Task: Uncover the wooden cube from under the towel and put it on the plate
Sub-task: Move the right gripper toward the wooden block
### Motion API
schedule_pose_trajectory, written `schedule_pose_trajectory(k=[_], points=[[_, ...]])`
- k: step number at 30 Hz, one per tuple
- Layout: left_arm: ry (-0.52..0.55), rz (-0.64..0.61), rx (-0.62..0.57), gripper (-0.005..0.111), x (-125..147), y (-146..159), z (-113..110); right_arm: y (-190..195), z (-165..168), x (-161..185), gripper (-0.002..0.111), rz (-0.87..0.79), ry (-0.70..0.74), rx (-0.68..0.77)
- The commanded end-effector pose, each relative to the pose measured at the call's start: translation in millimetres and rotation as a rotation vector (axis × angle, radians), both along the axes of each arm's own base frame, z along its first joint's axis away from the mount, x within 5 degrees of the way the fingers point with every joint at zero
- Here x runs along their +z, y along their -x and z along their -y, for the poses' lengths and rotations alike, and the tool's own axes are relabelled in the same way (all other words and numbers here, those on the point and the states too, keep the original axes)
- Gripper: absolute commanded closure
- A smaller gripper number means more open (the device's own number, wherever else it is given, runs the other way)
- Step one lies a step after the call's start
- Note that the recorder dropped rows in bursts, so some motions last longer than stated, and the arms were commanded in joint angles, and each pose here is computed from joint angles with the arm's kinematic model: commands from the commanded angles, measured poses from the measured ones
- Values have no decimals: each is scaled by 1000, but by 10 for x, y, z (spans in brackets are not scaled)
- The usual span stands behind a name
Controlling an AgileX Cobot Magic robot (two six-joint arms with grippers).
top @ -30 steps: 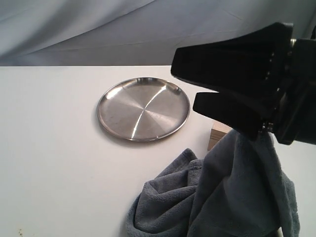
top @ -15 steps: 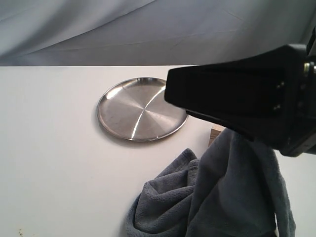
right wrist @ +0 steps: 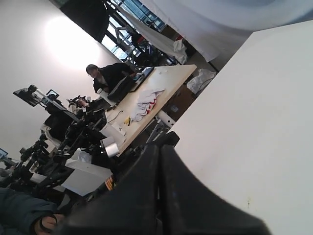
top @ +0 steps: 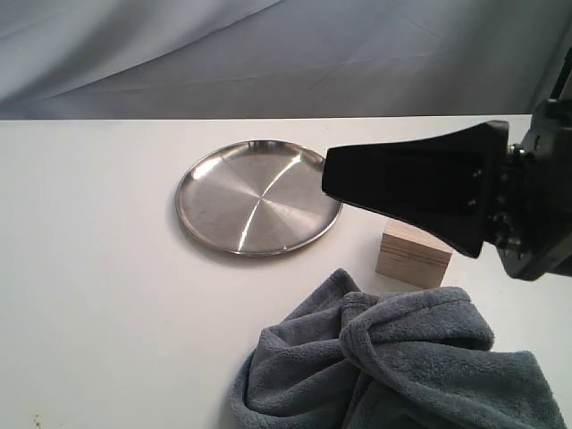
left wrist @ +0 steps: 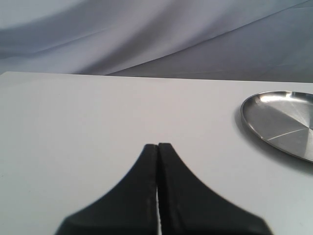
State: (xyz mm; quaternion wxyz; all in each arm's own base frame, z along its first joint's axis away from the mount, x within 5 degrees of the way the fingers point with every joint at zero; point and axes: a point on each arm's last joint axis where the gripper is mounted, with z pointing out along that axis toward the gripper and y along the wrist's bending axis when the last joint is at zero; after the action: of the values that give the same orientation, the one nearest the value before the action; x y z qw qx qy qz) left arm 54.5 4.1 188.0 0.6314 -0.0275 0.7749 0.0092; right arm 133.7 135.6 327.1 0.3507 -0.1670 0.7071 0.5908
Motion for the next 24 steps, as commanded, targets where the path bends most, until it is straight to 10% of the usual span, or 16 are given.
schedule_pose_trajectory(k=[1,10,24], points=[[1,6,-5,106,-6,-1,3,-1,3,31,108,64,5,-2],[1,6,-5,106,-6,-1,3,-426,225,-305,108,304,519,-365],[1,6,-5,106,-6,-1,3,-1231,248,-1253,108,298,1091,-446]])
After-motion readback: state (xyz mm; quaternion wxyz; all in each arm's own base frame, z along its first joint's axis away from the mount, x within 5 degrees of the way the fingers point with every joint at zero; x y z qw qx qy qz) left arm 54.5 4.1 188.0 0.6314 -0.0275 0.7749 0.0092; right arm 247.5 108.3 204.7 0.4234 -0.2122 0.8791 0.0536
